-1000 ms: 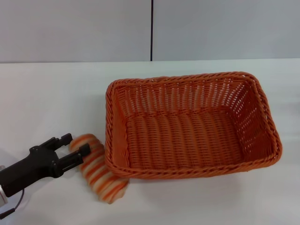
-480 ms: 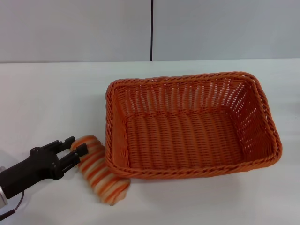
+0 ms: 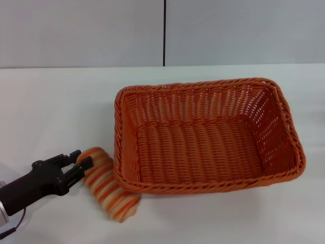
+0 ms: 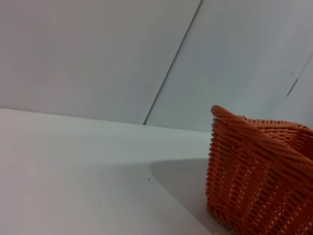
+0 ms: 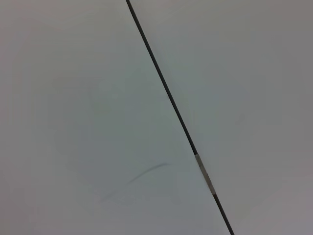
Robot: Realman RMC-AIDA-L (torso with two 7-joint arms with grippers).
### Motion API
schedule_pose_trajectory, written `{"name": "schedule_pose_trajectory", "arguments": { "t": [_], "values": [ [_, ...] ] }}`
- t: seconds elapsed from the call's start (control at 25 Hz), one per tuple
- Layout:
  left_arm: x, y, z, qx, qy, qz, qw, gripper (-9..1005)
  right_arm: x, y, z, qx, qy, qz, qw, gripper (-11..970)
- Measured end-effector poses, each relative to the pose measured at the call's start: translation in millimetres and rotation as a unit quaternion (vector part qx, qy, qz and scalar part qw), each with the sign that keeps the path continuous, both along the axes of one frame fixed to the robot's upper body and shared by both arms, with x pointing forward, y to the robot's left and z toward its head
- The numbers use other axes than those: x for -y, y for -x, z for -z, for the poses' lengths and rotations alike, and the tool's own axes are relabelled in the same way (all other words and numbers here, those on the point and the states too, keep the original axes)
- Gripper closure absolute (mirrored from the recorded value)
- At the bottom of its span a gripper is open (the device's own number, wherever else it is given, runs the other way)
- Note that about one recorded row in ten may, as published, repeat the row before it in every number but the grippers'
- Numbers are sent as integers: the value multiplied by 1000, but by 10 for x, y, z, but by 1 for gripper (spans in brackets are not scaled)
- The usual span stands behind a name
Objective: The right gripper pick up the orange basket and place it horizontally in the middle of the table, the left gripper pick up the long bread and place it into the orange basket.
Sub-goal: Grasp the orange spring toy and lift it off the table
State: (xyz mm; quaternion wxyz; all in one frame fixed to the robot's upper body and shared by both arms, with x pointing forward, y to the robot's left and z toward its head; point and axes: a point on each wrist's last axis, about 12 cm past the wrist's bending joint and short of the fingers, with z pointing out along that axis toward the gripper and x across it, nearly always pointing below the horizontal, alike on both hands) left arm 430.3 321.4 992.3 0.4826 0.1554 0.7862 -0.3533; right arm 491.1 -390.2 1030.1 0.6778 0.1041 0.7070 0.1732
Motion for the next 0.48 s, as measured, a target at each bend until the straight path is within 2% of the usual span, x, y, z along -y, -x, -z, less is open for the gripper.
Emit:
{"name": "schedule_pose_trajectory", "arguments": {
  "t": [0.48],
  "values": [
    [18, -16, -15, 15, -5, 8, 1000, 691, -4, -11, -6, 1, 0, 0, 1000, 526]
  ]
}}
